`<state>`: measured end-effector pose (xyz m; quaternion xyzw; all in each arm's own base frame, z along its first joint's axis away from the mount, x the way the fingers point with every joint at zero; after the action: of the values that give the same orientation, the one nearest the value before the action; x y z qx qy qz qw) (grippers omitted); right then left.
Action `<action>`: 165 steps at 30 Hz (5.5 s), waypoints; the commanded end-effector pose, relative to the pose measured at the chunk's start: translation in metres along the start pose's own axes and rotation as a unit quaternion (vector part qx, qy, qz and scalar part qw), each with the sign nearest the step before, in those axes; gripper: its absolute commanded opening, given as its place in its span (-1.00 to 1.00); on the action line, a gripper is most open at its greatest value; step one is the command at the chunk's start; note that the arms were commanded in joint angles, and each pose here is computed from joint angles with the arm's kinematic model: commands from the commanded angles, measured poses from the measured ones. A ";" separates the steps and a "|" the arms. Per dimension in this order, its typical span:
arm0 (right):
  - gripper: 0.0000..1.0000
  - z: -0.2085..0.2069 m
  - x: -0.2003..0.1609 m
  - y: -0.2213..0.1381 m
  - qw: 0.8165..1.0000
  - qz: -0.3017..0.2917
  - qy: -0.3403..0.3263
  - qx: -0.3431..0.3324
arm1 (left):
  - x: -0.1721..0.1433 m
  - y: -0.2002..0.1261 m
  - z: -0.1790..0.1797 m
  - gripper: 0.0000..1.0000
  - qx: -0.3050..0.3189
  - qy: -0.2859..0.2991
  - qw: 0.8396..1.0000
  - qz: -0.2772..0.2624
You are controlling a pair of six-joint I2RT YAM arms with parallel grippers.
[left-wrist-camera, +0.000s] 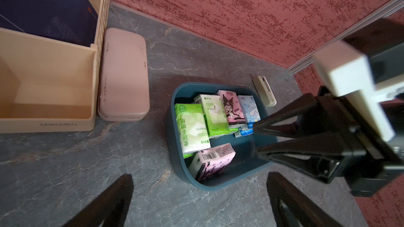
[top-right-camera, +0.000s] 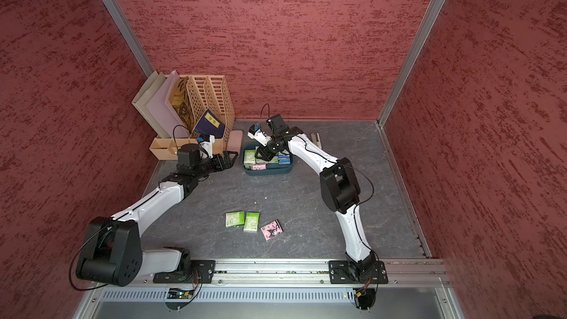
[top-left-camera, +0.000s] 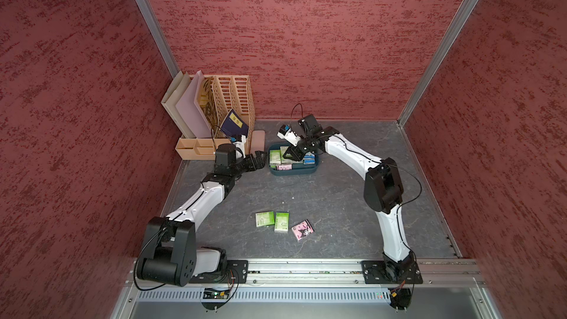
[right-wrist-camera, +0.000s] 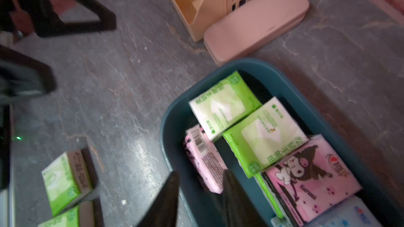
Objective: Put the pocket tissues into the storage box
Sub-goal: Place the pocket tissues in the storage box, then pick up the pocket tissues from the center of the board.
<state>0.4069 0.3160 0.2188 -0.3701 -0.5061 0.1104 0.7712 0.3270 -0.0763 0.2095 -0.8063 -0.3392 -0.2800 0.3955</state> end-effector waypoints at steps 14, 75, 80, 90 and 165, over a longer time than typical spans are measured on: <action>-1.00 -0.022 -0.053 0.022 0.971 0.073 0.213 -0.083 | 0.007 -0.002 -0.006 0.99 -0.017 0.008 1.000 -0.006; -0.08 0.005 -0.043 -0.109 0.965 -0.092 0.216 -0.120 | -0.082 -0.011 -0.047 0.98 0.035 0.083 0.936 0.341; -0.08 0.013 -0.054 -0.114 0.968 -0.087 0.214 -0.102 | -0.094 -0.026 -0.042 0.89 0.087 0.104 0.911 0.390; -0.06 0.026 -0.079 -0.116 0.968 -0.094 0.214 -0.088 | -0.095 -0.017 -0.043 1.00 0.054 0.281 0.829 0.480; 0.14 0.102 -0.006 -0.047 0.963 -0.184 0.189 0.061 | 0.014 -0.027 -0.091 -1.00 -0.080 0.097 0.991 -0.046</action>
<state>0.3006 0.3127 0.2603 -0.2436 -0.3895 -0.0540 0.8866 0.3026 -0.1356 0.2621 -0.7880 -0.2979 -0.3746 0.3873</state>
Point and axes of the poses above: each gripper's point midway between its finger pads, its own y axis out along the fingers, its own z axis along the line the jaws close on, x = y × z, the point moved 8 cm from there along -y, back along the fingers, and after that the axes turned 1 degree about -y, right-handed, at the moved point
